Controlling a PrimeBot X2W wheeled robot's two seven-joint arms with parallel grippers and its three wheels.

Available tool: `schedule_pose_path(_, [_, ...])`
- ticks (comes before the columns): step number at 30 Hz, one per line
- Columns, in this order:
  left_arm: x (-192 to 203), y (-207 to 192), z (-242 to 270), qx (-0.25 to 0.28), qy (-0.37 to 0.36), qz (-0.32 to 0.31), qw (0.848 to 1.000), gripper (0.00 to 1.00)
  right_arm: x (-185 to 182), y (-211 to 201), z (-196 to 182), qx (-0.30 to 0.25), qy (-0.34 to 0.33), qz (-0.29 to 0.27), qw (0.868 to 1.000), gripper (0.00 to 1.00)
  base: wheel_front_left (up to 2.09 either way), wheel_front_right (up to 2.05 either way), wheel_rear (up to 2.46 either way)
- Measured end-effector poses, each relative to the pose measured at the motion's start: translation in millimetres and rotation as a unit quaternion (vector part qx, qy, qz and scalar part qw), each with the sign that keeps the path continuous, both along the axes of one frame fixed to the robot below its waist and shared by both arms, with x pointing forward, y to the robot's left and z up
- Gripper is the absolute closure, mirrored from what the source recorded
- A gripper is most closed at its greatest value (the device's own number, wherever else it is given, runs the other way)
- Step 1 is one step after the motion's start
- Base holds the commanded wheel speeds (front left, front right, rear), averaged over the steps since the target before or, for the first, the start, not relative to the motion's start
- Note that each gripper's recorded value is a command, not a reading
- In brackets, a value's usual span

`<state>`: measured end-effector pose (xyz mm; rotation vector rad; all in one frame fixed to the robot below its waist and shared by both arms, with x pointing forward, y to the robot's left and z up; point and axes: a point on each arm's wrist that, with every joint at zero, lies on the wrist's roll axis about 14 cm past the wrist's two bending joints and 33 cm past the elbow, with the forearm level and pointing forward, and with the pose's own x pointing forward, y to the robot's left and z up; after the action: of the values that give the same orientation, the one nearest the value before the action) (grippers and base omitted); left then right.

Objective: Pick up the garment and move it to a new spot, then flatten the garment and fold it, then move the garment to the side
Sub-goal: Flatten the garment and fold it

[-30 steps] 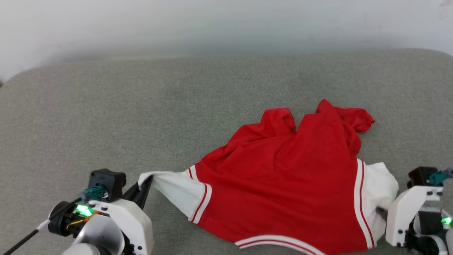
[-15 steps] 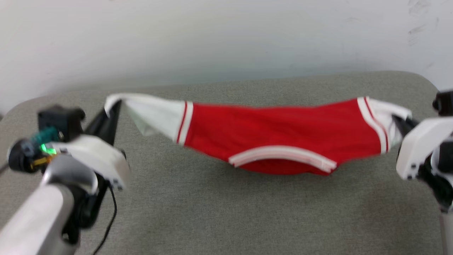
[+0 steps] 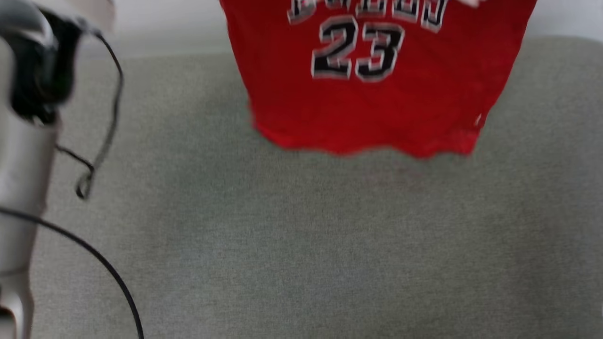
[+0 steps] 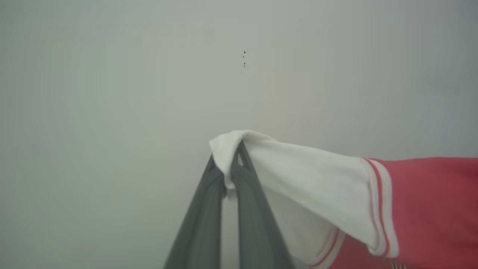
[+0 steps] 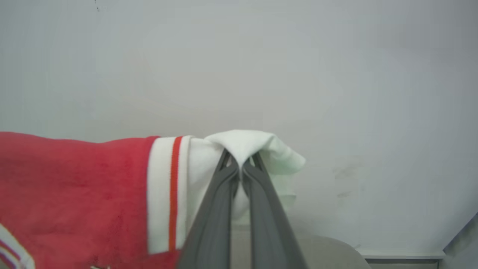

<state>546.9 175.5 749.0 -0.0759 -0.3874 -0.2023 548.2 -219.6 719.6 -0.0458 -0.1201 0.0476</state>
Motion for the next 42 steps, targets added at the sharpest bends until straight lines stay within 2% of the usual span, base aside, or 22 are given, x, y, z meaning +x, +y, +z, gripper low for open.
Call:
schedule_pose_path(8, [58.7, 20.8, 34.2, 0.009, -0.060, 0.032, 0.998, 1.00, 59.1, 19.9, 49.8, -0.001, -0.077, 0.018, 0.997, 1.00, 0.00, 0.00, 0.00])
schedule_pose_path(15, [103.5, 35.9, 33.1, 0.006, -0.075, 0.047, 0.996, 1.00, 105.2, 35.4, 46.8, -0.005, -0.081, 0.029, 0.996, 1.00, 0.00, 0.00, 0.00])
schedule_pose_path(23, [155.0, 44.4, -50.8, 0.005, 0.007, 0.051, 0.999, 1.00, 151.9, 55.3, -22.5, 0.005, -0.026, 0.048, 0.999, 1.00, 0.00, 0.00, 0.00])
schedule_pose_path(28, [168.3, 50.3, -111.7, -0.011, 0.069, 0.055, 0.996, 1.00, 165.0, 64.5, -78.5, 0.014, 0.028, 0.058, 0.998, 1.00, 0.00, 0.00, 0.00])
schedule_pose_path(35, [142.8, 54.9, -184.6, -0.029, 0.150, 0.059, 0.987, 1.00, 148.3, 67.4, -142.6, 0.024, 0.099, 0.064, 0.993, 1.00, 0.00, 0.00, 0.00])
schedule_pose_path(42, [78.3, 59.3, -246.3, -0.041, 0.226, 0.065, 0.971, 1.00, 91.9, 59.2, -210.7, 0.042, 0.175, 0.062, 0.982, 1.00, 0.00, 0.00, 0.00])
